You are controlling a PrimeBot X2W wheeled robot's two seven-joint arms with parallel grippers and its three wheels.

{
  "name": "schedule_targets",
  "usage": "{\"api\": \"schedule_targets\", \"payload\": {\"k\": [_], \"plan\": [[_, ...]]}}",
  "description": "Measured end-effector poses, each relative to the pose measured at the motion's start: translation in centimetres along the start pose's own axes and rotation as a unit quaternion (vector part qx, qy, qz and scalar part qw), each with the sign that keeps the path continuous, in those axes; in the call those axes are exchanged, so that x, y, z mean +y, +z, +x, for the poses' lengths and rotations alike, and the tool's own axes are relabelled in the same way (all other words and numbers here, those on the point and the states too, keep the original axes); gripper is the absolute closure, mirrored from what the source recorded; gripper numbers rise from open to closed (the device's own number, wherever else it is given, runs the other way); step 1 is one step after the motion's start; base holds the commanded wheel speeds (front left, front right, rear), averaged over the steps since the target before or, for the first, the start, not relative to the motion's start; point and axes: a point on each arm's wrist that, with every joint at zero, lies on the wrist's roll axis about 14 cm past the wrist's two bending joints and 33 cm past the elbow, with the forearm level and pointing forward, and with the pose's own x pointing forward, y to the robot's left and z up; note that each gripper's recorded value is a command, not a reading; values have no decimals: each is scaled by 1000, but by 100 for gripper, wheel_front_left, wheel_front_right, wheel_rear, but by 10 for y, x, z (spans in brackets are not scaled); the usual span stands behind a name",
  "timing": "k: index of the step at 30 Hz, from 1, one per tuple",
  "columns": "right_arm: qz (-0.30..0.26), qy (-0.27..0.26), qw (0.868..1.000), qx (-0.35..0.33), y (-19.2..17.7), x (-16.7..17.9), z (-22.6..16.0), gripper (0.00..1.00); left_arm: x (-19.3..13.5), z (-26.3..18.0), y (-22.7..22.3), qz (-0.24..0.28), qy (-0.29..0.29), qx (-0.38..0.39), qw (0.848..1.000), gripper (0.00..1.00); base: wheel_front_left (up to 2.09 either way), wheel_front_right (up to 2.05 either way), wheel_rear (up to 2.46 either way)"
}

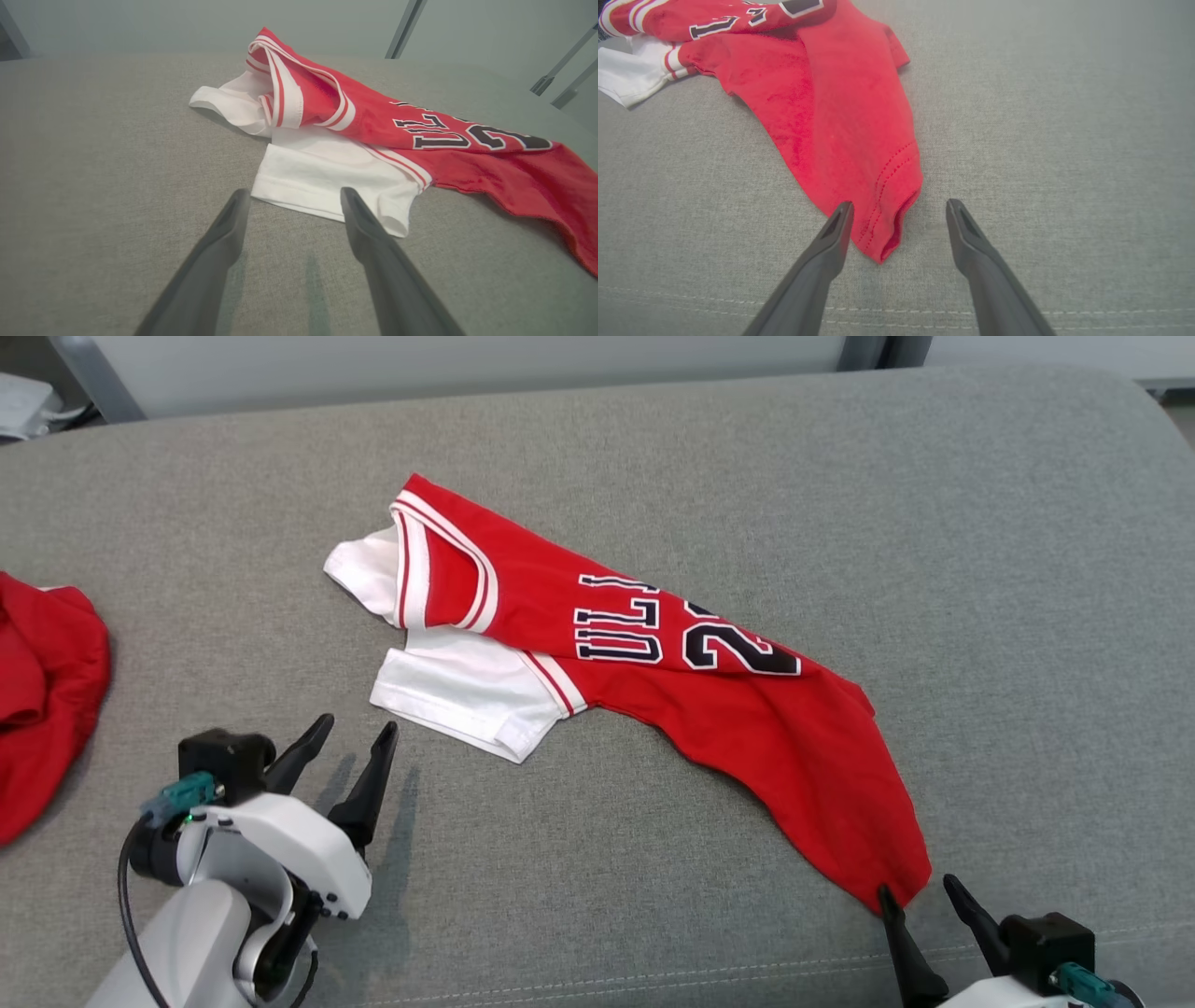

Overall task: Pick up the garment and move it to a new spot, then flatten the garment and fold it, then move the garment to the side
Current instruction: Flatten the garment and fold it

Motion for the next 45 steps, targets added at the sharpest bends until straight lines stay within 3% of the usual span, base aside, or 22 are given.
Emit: {"api": "schedule_targets", "payload": {"k": [22, 23, 24, 25, 26, 27, 35, 40, 45], "plan": [[4, 21, 1000, 22, -13, 10, 27, 0, 4, 60, -33, 1, -24, 120, 992, 0, 0, 0, 0], [5, 21, 1000, 23, -13, 10, 27, 0, 1, 60, -37, 1, -28, 127, 991, 11, 0, 0, 0], [6, 21, 1000, 23, -13, 10, 28, 0, -2, 61, -40, -3, -32, 130, 991, 47, 0, 0, 0], [6, 21, 1000, 23, -13, 10, 29, 50, -4, 61, -41, -7, -35, 132, 991, 96, 0, 0, 0], [5, 22, 999, 23, -13, 10, 30, 80, -4, 63, -40, -8, -36, 129, 991, 100, 0, 0, 0], [5, 22, 1000, 22, -12, 10, 31, 100, -4, 64, -38, -8, -37, 129, 991, 100, 0, 0, 0], [35, 20, 999, 27, -11, 11, 32, 100, -2, 59, -29, -20, -40, 98, 994, 100, 0, 0, 0], [93, 17, 994, 59, -23, 13, 13, 100, -3, 31, -50, -37, -38, 93, 994, 100, 0, 0, 0], [179, 20, 977, 110, -36, 12, -14, 100, 1, -7, -64, -60, -12, 89, 994, 100, 0, 0, 0]]}}
